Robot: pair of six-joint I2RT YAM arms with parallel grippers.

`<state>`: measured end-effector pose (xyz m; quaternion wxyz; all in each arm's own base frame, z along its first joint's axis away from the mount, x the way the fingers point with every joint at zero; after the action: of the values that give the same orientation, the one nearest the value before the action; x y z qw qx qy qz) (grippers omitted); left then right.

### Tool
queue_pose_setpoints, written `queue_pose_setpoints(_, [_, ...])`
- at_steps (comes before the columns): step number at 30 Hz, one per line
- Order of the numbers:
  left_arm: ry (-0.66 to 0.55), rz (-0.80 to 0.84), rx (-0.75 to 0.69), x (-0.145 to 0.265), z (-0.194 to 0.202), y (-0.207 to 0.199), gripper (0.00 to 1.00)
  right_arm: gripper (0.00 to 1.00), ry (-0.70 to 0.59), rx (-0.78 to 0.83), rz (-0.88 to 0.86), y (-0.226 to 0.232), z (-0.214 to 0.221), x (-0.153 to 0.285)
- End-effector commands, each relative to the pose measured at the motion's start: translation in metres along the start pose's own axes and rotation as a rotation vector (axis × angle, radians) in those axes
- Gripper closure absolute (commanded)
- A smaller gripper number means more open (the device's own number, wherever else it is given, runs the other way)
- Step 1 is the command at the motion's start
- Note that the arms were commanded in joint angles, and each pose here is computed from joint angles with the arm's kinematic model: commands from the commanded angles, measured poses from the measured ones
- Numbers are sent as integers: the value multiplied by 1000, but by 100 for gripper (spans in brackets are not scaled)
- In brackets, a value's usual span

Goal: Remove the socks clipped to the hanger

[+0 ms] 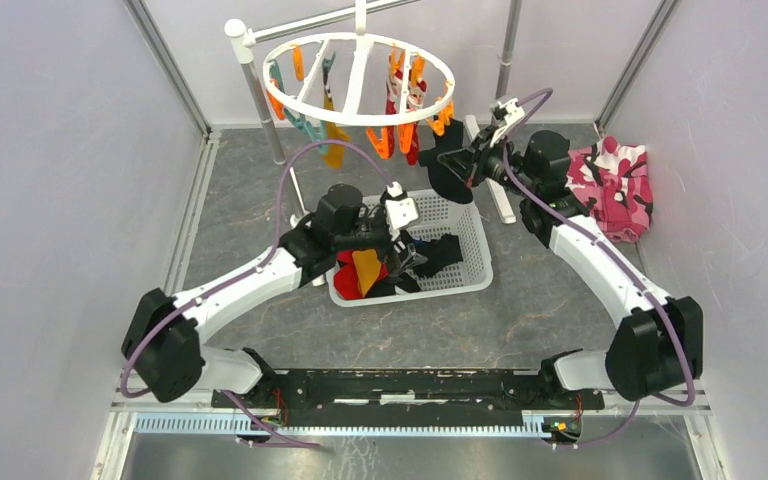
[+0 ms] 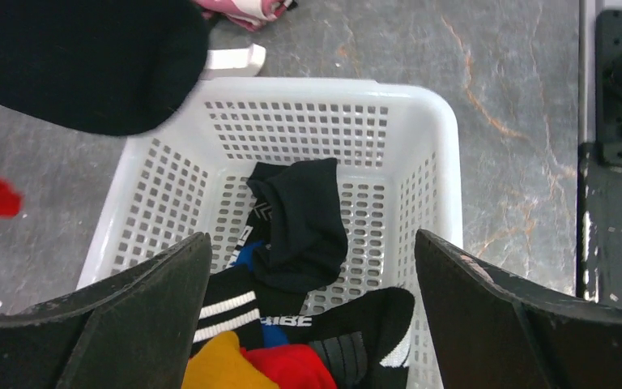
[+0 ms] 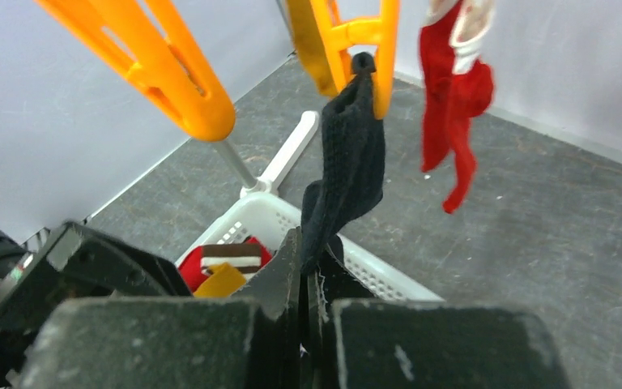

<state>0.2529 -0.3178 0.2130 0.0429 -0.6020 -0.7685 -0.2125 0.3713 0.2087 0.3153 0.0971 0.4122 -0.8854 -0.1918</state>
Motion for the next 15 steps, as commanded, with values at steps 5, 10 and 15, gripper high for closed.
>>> queue_pose_setpoints(5, [-124,-136,73,32,-44,12,0,100,33,56,-21,60,9,10])
queue_pose_setpoints(10, [-197,-168,127,50,-58,9,0,100,78,17,-102,111,27,5])
queue_pose_setpoints(15, [-190,-322,98,72,-57,23,0,100,96,-50,-140,132,28,4])
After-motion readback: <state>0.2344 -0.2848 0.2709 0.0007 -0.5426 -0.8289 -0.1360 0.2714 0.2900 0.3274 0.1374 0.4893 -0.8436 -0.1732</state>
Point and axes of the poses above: each gripper's point midway between its finger pads, its own x axis back along the fingers, its own y axis along the line the jaws close on, z = x × y, the point moved 2 cm from there along x, back along the fingers, and after that the axes turned 8 degrees about -x, right-handed, at the moved point
